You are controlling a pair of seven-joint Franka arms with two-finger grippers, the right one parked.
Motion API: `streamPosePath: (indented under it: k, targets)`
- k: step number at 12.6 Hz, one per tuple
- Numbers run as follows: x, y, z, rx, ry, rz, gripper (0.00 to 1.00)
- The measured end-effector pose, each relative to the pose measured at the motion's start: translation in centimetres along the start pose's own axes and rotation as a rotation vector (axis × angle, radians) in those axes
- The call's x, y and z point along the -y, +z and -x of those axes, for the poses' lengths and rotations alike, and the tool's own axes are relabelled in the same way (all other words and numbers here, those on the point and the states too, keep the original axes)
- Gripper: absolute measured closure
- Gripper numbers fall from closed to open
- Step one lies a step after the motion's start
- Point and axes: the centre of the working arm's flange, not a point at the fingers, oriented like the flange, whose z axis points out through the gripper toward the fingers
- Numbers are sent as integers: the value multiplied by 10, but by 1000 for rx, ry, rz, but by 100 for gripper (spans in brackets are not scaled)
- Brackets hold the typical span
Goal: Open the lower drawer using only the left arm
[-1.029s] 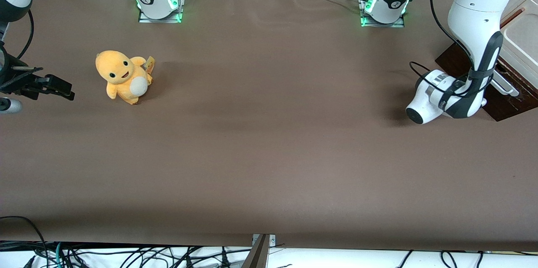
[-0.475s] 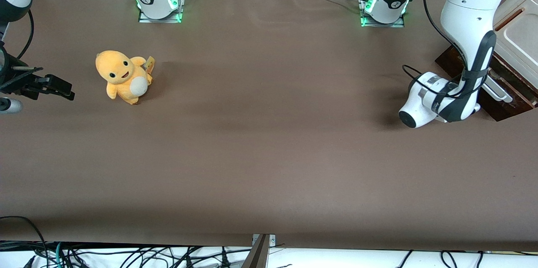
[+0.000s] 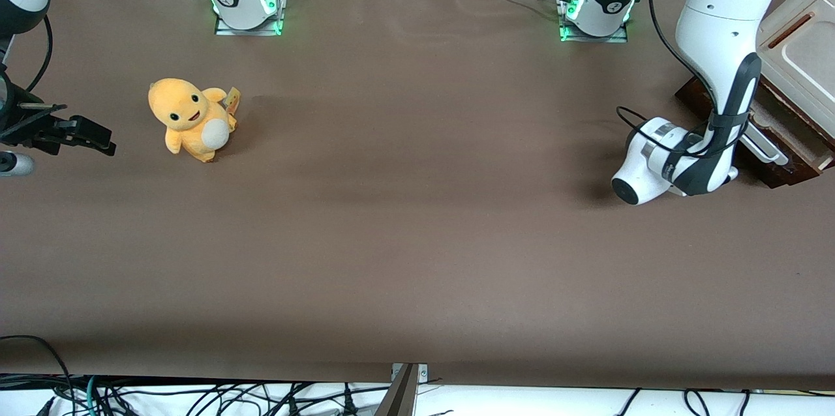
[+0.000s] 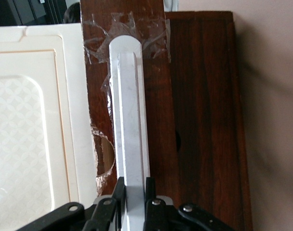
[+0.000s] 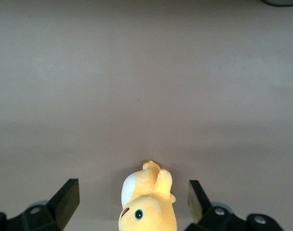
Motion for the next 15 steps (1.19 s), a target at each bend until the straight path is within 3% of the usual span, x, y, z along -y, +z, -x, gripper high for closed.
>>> streamPosePath:
  k: [3, 9, 11, 12, 15]
  targets:
    - [-2, -26, 7, -18, 1, 5, 81]
    - [-7, -32, 8, -18, 7, -11, 81]
    - [-9, -32, 8, -18, 30, -12, 75]
    - [-9, -32, 8, -17, 35, -13, 69]
    - [-4, -39, 5, -18, 30, -6, 36]
